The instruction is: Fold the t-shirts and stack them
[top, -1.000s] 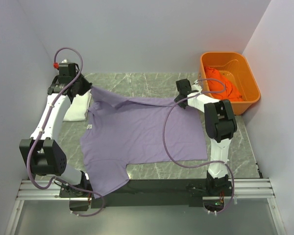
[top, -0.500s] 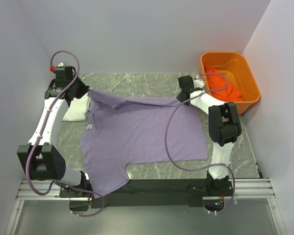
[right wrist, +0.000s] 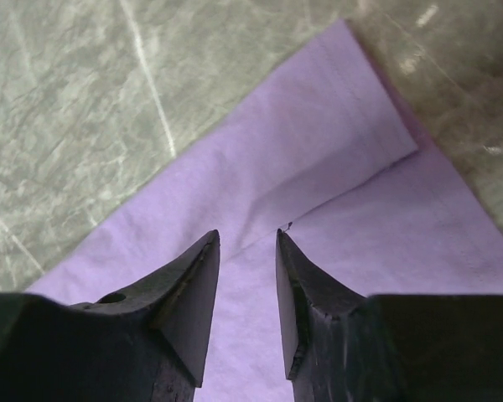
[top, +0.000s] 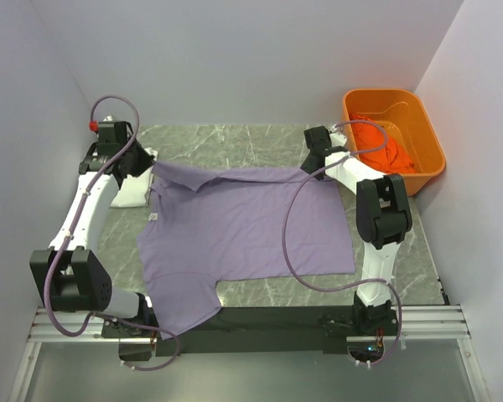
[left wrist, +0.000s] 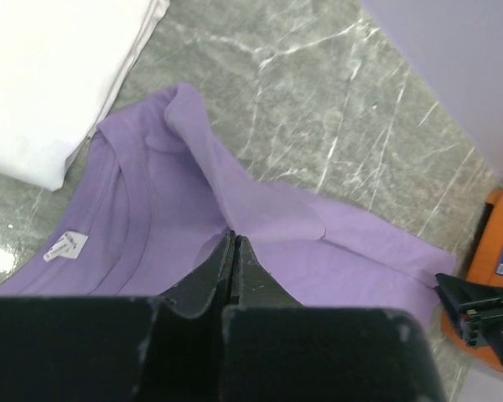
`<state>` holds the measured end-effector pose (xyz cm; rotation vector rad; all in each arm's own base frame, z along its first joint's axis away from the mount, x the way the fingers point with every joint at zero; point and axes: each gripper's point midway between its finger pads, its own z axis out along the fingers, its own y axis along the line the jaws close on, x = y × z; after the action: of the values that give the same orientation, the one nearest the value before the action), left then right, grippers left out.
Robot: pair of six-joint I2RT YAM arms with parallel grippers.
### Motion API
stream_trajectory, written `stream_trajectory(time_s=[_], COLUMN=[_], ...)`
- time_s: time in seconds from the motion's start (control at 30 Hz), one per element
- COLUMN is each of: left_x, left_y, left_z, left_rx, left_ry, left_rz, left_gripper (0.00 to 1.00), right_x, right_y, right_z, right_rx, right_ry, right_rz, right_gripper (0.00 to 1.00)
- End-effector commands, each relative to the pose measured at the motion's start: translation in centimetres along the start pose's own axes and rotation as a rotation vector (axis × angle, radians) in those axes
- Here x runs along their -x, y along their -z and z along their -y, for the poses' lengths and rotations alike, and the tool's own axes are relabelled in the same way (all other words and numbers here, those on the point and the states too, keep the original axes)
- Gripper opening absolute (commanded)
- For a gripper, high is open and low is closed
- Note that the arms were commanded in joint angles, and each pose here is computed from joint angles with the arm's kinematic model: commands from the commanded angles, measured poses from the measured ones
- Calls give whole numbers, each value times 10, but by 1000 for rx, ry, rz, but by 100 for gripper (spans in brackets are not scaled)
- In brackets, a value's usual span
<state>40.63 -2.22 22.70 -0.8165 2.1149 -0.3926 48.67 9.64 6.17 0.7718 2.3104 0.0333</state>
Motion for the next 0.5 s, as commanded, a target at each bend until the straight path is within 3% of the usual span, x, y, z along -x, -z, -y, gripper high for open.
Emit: stream_trajectory(time_s=[0.0,0.47], left_x=[5,-25], left_y=[4,41], left_z=[0,-5], left_rx=[-14,-69], left_ry=[-13,149], left_rz=[32,-5], left_gripper=[1,1], right_x=[11,15], right_y=[9,40], right_z=[-15,-17], right_rx=[46,141], right_ry=[63,166], right_rz=[11,6], right_gripper=[41,41])
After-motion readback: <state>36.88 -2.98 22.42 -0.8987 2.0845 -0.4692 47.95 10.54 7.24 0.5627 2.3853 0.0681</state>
